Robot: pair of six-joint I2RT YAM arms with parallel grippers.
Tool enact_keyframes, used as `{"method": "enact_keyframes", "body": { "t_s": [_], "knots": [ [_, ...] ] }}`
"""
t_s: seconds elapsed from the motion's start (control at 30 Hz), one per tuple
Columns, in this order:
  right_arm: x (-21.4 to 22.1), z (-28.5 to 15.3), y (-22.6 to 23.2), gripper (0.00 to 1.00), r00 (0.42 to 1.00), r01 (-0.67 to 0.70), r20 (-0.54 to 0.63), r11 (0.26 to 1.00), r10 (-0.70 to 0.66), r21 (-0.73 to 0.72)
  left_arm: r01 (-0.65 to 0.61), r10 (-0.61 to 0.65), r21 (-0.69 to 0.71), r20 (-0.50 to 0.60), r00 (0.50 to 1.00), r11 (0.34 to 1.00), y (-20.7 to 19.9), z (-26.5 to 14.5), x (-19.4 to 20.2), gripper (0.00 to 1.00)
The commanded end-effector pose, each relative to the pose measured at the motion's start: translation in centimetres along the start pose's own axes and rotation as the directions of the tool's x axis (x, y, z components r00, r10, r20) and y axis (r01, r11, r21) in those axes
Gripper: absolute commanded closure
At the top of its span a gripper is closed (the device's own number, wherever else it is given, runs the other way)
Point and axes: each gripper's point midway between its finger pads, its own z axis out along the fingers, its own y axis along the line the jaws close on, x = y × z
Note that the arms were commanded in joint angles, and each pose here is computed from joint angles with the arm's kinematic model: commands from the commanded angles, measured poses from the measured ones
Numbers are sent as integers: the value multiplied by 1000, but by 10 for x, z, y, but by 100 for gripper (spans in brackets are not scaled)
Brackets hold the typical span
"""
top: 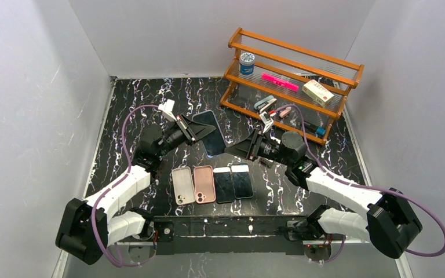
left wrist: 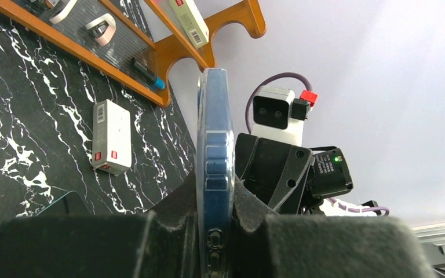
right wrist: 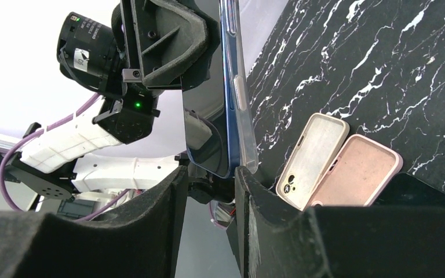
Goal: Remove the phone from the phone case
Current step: Remove the phone case from the phone.
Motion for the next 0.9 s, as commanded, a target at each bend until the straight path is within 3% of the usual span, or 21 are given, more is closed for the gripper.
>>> {"method": "enact_keyframes", "body": {
  "t_s": [0.0,0.47,0.87],
  "knots": [
    [-12,8,31,57,999,47,26,992,-44,-121,10,-4,207,-29,1000,978,-67,-2,8,100],
    [-15,21,24,57,997,79,28,989,-76,-128,62,-28,320,-109,994,945,-103,-2,32,100],
    [-27,35,40,57,994,103,38,975,-98,-195,50,29,343,-222,975,938,-101,-5,65,100]
  ]
}}
